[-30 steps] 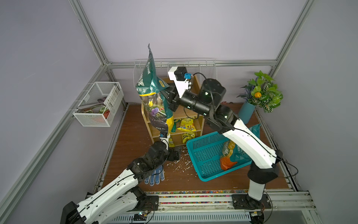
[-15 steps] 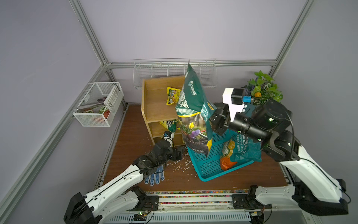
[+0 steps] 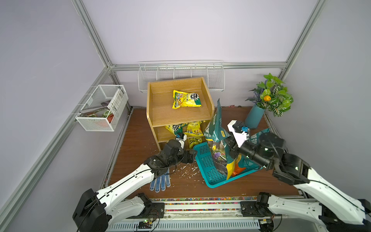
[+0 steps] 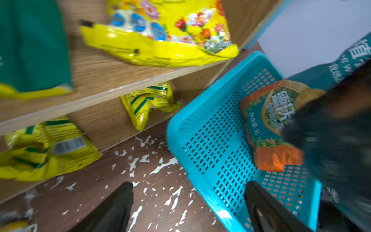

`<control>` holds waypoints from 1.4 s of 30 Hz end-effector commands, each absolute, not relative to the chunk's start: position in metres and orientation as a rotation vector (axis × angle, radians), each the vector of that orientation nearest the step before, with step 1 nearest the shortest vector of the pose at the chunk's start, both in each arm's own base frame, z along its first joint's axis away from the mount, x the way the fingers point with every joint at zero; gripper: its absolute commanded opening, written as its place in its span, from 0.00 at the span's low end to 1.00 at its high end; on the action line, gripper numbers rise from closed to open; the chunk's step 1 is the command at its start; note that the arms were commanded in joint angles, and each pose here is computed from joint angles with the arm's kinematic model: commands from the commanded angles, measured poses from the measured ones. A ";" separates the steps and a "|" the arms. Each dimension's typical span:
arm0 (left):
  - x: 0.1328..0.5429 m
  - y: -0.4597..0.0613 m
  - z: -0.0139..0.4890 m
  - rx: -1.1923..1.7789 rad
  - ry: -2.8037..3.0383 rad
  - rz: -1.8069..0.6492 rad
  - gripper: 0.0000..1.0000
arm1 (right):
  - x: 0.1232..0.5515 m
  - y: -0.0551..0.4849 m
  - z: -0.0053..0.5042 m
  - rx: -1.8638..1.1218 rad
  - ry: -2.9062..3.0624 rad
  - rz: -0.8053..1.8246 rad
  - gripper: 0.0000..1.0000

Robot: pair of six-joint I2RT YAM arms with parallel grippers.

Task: Take down the fertilizer bag from the shelf
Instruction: Place the fertilizer bag in the storage box.

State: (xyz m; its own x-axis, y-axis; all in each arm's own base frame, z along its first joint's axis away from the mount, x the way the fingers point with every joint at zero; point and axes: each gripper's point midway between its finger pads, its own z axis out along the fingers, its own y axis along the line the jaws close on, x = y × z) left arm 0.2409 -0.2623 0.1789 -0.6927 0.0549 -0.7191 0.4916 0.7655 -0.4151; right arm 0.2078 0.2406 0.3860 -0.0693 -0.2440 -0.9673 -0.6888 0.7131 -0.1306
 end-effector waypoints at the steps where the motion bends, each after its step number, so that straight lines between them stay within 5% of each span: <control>1: 0.241 -0.280 0.197 0.482 2.200 -0.868 0.91 | 0.226 0.218 0.465 -0.447 1.387 0.450 0.00; 17: 0.237 -0.281 0.191 0.476 2.240 -0.884 0.89 | 0.289 0.198 0.376 -0.314 1.406 0.162 0.00; 25: 0.240 -0.291 0.187 0.490 2.259 -0.913 0.89 | 0.275 0.184 0.259 -0.260 1.675 0.256 0.00; 27: 0.239 -0.294 0.185 0.499 2.265 -0.924 0.89 | 0.266 0.177 0.242 -0.211 1.716 0.317 0.16; 29: 0.240 -0.297 0.182 0.511 2.275 -0.928 0.89 | 0.258 0.171 0.236 -0.176 1.745 0.368 0.55; 31: 0.241 -0.301 0.180 0.524 2.287 -0.934 0.89 | 0.250 0.165 0.238 -0.166 1.778 0.392 0.75; 35: 0.243 -0.310 0.176 0.547 2.304 -0.954 0.88 | 0.237 0.162 0.271 -0.171 1.771 0.461 0.89; 42: 0.254 -0.327 0.181 0.569 2.290 -0.973 0.88 | 0.229 0.166 0.344 -0.143 1.791 0.551 0.90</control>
State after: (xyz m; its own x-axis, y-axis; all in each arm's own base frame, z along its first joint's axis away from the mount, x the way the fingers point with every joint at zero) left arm 0.2480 -0.3154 0.1635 -0.7665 0.1633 -0.6211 0.5448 0.6776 -0.4941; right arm 0.2351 0.1638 0.3298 -0.2508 0.1529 -0.9559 -0.3691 0.8978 0.2404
